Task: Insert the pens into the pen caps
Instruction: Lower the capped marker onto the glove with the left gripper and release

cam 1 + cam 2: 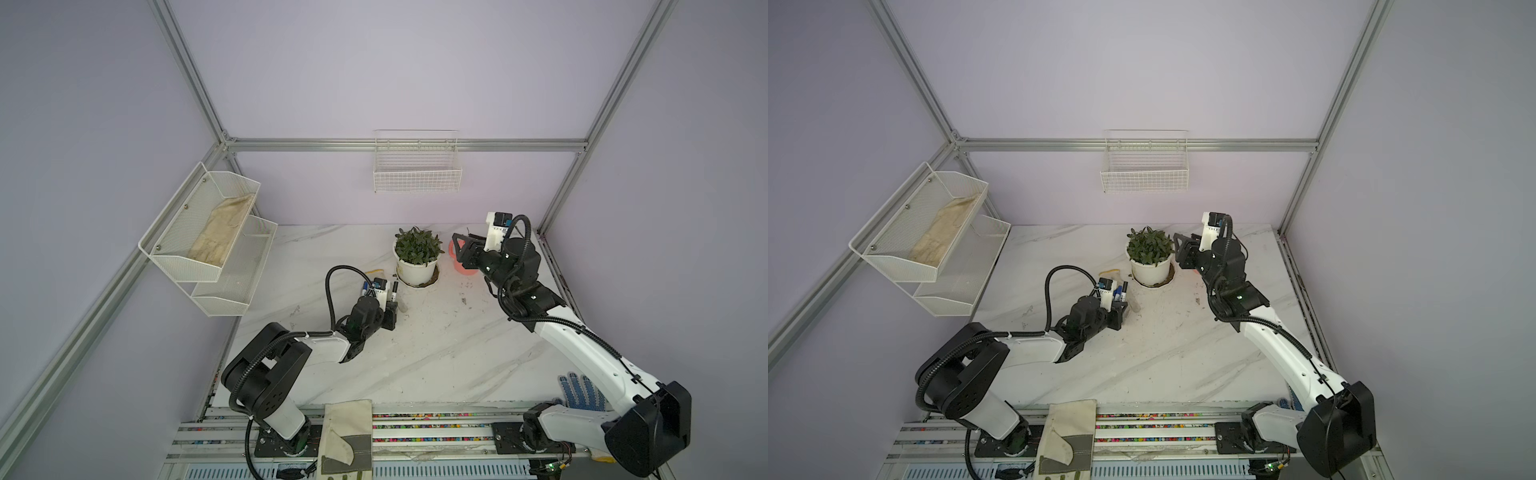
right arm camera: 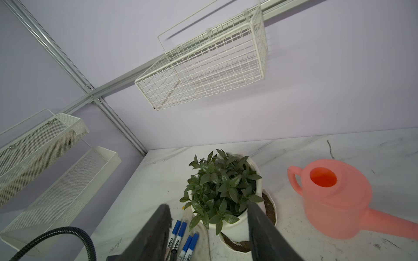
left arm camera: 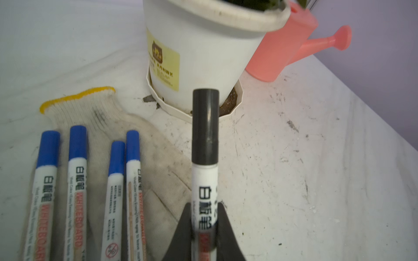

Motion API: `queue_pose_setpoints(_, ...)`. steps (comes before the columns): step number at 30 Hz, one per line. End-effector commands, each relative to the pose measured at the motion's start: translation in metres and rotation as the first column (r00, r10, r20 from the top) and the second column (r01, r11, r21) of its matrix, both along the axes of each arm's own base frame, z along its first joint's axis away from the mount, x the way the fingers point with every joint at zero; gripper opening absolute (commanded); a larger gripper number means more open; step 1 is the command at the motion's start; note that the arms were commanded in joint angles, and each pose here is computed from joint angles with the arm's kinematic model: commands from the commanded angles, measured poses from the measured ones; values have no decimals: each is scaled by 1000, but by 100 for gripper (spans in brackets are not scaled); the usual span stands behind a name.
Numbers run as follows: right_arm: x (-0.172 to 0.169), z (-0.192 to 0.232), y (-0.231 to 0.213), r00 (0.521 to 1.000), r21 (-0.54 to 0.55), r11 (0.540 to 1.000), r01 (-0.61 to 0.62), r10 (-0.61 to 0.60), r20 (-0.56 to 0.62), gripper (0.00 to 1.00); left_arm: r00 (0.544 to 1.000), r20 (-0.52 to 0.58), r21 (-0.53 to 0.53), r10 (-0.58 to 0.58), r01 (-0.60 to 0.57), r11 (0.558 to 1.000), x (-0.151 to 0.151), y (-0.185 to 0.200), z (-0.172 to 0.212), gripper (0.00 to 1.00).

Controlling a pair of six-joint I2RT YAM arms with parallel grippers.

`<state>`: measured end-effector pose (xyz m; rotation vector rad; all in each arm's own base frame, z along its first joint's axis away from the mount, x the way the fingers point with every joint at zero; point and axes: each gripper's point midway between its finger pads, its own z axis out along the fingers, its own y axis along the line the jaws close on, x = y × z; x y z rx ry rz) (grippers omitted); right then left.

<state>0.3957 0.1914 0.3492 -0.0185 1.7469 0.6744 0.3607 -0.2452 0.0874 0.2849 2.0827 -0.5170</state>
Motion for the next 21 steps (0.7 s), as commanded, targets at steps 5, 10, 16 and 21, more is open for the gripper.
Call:
queue_pose_setpoints(5,2,-7,13,997,-34,997,-66,65,-45,59,998,8,31,55,-55,998,35,-9,17,4)
queue_pose_setpoints(10,2,-19,14,995,-46,996,-72,69,-78,59,998,-10,54,57,-57,997,46,-12,12,13)
queue_pose_setpoints(16,2,-22,11,995,-60,996,-60,55,-86,59,996,-41,77,73,-70,995,47,-8,6,33)
queue_pose_setpoints(21,3,-26,10,995,-78,995,-58,51,-91,59,996,-46,63,75,-72,995,46,-9,9,40)
